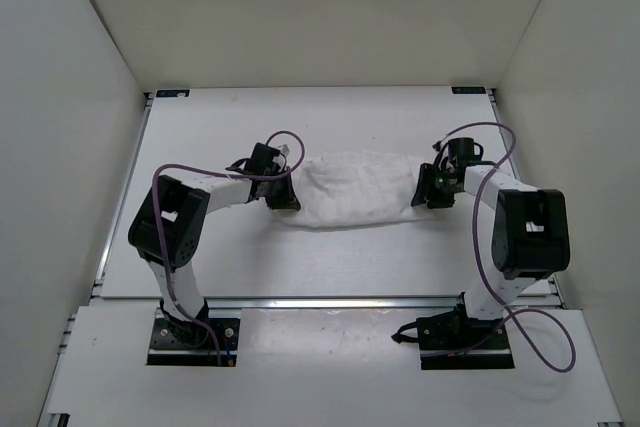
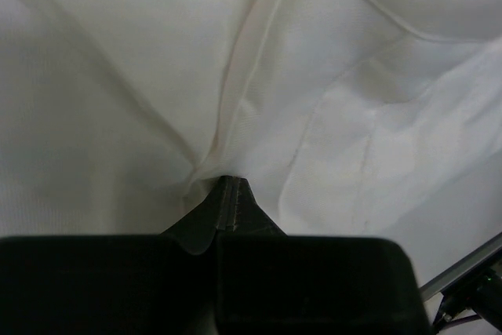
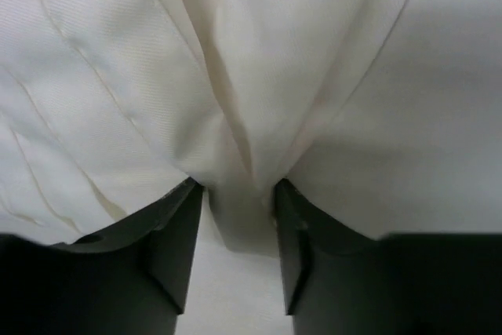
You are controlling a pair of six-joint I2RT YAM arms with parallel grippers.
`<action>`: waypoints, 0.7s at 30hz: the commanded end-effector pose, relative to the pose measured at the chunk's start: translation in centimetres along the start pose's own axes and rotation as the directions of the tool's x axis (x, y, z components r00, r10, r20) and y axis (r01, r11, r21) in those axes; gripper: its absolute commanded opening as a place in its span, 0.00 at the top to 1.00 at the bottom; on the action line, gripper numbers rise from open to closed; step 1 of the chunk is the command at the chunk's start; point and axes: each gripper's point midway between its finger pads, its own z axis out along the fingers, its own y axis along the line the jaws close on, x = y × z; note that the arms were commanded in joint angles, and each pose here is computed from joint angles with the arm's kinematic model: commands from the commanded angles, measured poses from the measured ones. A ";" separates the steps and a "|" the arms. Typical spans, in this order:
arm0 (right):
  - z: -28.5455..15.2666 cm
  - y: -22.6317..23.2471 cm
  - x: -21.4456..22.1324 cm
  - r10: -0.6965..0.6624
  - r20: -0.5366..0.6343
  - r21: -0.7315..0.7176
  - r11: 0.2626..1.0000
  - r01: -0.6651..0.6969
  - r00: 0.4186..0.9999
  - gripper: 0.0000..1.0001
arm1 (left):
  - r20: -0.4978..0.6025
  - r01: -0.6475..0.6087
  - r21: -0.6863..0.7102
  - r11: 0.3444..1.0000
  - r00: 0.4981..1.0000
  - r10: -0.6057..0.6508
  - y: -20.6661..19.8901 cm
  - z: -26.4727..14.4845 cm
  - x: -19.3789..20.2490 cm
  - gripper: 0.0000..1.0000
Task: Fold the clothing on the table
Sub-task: Fold the skirt
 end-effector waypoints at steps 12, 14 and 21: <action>-4.0 4.4 -8.5 -0.130 0.201 -0.011 0.991 0.135 0.971 1.00 | -0.082 -0.028 -0.032 0.999 0.996 0.025 -1.3 2.5 2.0 1.00; -5.0 6.0 -9.9 -0.146 0.238 -0.034 0.987 0.158 0.960 1.00 | -0.093 -0.027 -0.007 1.000 0.995 0.026 -2.5 3.1 2.1 1.00; -7.9 17.1 -11.2 -0.251 0.341 -0.205 0.920 0.332 0.906 1.00 | -0.084 0.058 0.057 0.997 0.995 -0.053 -4.5 4.4 1.2 1.00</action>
